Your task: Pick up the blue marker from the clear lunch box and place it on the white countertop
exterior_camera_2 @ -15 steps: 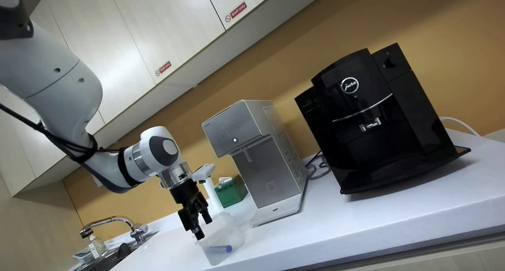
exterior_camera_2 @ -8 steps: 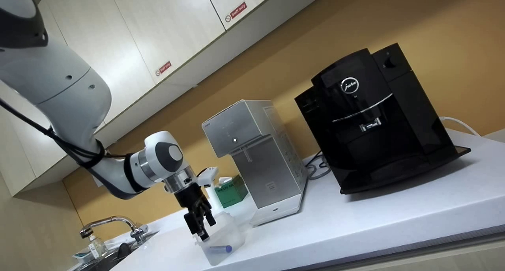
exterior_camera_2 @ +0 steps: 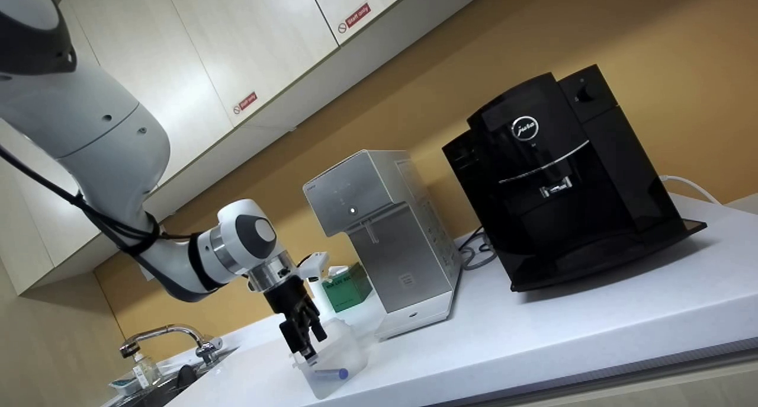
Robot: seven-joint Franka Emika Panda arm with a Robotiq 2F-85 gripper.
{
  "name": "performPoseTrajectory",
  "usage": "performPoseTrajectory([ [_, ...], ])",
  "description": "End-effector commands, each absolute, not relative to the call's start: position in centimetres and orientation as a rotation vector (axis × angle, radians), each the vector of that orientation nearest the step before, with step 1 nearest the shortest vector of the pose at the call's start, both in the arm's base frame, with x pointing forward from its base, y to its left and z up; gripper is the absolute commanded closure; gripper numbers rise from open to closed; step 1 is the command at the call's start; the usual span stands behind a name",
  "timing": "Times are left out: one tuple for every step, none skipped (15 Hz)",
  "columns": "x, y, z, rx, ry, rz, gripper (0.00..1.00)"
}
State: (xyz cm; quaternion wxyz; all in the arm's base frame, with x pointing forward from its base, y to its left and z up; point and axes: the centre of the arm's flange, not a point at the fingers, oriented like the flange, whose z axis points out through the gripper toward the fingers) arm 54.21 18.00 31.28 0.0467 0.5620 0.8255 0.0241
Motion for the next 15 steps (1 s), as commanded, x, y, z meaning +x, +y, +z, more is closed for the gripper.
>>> performPoseTrajectory([
  [54.8, 18.4, 31.4, 1.726, 2.491, 0.026, 0.0],
  [54.9, 18.5, 31.2, 1.74, 2.489, 0.01, 0.0],
  [54.9, 18.5, 31.0, 1.748, 2.49, -0.007, 0.0],
  [55.1, 18.5, 30.7, 1.768, 2.481, -0.028, 0.0],
  [55.2, 18.6, 30.4, 1.795, 2.479, -0.047, 0.0],
  [55.3, 18.7, 30.2, 1.823, 2.474, -0.062, 0.0],
  [55.4, 18.9, 30.0, 1.85, 2.47, -0.076, 0.0],
  [55.6, 19.1, 29.8, 1.871, 2.464, -0.081, 0.0],
  [55.7, 19.2, 29.7, 1.888, 2.459, -0.091, 0.0],
  [55.8, 19.4, 29.6, 1.899, 2.458, -0.097, 0.0],
  [55.9, 19.5, 29.5, 1.91, 2.455, -0.103, 0.0],
  [55.9, 19.7, 29.4, 1.919, 2.454, -0.113, 0.0],
  [56.0, 20.0, 29.3, 1.929, 2.451, -0.124, 0.0],
  [56.1, 20.1, 29.1, 1.935, 2.449, -0.132, 0.0],
  [56.2, 20.3, 29.0, 1.939, 2.447, -0.137, 0.0],
])
